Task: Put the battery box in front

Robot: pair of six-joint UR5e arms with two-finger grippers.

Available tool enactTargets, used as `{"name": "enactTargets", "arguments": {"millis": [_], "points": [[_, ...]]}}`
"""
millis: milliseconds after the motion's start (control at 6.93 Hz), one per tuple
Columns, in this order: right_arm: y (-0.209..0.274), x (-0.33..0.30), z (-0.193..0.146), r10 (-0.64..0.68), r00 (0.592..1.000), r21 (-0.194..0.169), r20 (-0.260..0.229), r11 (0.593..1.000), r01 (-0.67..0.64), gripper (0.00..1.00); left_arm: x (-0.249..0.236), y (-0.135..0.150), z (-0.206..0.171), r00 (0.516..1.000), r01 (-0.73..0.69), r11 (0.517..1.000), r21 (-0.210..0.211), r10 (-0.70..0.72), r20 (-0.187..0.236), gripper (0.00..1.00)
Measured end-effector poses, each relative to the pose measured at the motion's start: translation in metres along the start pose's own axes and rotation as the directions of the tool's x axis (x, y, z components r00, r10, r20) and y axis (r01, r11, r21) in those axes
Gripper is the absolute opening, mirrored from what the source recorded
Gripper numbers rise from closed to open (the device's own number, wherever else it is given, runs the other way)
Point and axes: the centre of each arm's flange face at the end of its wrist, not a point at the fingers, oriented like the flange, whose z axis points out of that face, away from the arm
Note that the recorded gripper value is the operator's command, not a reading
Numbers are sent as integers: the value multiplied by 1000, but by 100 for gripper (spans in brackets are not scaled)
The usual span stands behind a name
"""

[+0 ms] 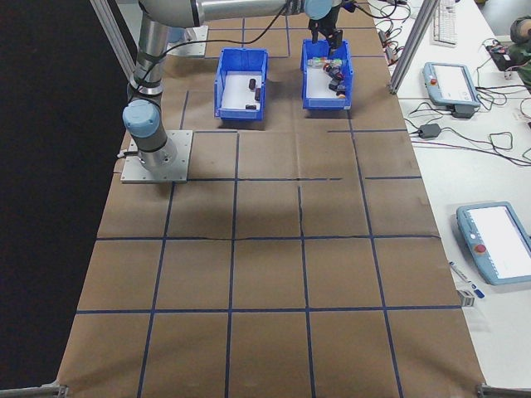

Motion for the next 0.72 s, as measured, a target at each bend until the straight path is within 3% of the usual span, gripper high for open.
{"name": "enactTargets", "arguments": {"millis": [144,433,722], "points": [[-25,-18,7,-176,984,11,-4,984,176,100,-3,15,23,974,226,973,-41,-225,14,99],[-59,-56,20,-359,933,24,-1,933,359,100,11,53,63,812,579,797,-170,-582,36,99],[-74,-100,46,-540,841,2,23,842,540,100,31,79,112,683,711,661,-240,-730,14,99]]}}
